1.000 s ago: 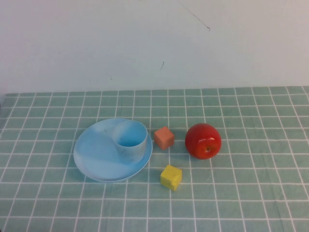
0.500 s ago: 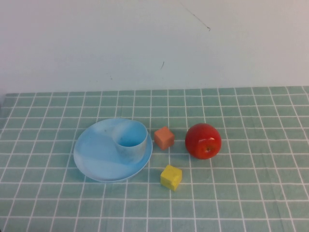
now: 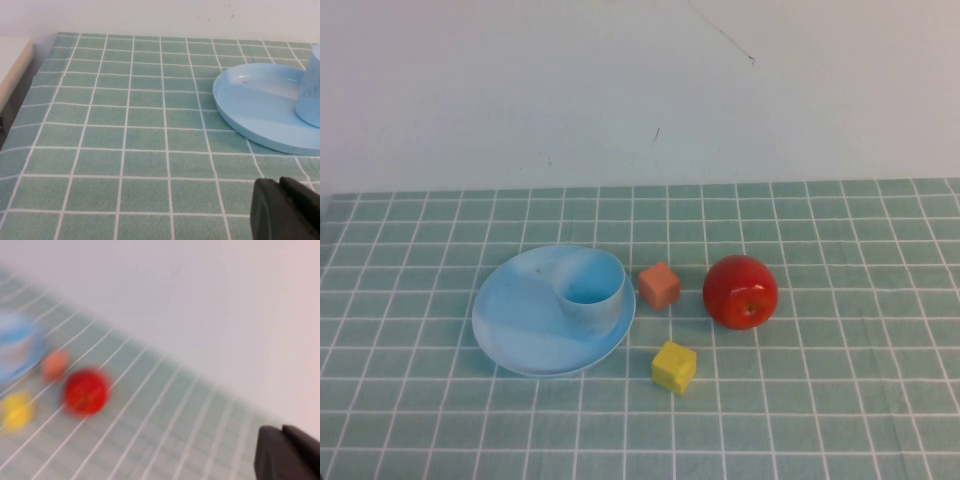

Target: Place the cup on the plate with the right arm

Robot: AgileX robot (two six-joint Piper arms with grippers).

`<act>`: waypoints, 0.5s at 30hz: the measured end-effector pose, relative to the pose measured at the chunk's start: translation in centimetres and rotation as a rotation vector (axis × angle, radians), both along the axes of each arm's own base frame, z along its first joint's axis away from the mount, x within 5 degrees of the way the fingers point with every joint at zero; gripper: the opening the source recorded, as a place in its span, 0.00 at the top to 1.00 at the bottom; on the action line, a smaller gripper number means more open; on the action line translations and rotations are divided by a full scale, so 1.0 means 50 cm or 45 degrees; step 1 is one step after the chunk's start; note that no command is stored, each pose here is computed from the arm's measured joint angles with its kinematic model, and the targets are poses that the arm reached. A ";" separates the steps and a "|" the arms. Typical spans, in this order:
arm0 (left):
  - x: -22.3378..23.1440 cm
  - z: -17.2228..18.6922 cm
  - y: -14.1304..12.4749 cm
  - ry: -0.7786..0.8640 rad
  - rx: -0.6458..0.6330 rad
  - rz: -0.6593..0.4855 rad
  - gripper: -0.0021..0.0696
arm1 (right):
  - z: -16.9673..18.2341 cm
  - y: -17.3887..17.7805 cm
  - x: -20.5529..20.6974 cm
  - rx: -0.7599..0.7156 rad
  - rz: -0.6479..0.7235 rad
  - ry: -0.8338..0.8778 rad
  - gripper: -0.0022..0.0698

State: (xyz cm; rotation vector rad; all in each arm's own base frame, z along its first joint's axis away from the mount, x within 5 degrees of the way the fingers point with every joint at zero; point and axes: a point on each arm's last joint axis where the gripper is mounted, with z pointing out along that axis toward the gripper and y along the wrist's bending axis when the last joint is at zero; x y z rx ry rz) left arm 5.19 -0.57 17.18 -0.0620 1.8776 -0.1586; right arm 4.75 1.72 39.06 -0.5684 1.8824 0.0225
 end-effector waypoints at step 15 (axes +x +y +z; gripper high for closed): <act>0.000 0.000 0.000 0.000 0.000 0.000 0.97 | -0.353 -0.035 0.005 0.149 -0.466 -0.312 0.97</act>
